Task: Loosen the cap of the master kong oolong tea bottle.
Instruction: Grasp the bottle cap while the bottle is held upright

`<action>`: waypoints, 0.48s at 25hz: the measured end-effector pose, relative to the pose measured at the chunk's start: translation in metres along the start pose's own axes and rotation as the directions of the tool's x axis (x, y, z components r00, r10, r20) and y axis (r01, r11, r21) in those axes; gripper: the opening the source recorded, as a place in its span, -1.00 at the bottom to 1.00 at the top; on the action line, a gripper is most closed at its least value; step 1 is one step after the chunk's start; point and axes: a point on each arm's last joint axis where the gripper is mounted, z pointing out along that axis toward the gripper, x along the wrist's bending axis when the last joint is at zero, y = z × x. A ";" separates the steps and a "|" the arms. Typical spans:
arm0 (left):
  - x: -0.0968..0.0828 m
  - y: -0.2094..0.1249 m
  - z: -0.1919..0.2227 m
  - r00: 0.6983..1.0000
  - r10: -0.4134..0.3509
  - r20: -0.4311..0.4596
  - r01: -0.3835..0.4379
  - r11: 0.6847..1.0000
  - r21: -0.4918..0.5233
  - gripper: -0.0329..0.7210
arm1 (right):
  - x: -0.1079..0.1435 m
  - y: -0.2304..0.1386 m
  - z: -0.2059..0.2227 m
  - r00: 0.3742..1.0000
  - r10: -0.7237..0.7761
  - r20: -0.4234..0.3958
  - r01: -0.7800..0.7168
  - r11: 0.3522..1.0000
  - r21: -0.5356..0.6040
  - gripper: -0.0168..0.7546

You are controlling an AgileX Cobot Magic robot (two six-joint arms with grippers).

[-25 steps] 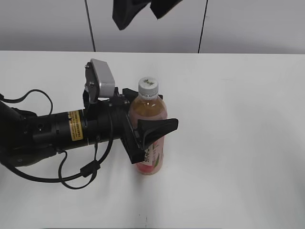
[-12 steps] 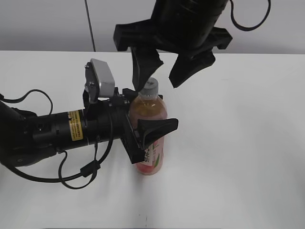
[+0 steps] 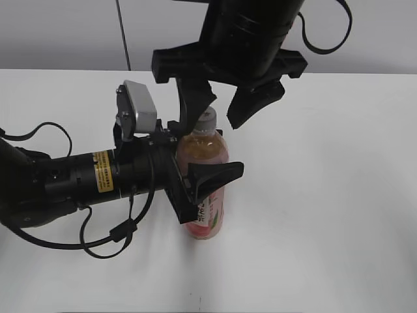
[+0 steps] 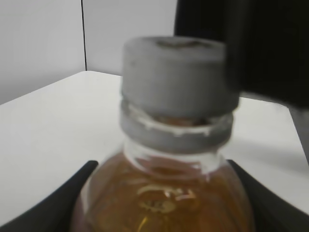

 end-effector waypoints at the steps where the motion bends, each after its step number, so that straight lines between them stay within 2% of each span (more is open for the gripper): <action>1: 0.000 0.000 0.000 1.000 0.000 0.000 0.000 1.000 0.000 0.30 | 0.000 0.000 0.000 1.000 0.000 0.001 0.000 1.000 0.000 0.32; 12: -0.001 0.000 0.000 1.000 0.004 0.012 -0.004 1.000 0.002 0.30 | 0.005 0.007 -0.011 1.000 -0.021 -0.012 0.021 0.998 -0.054 0.32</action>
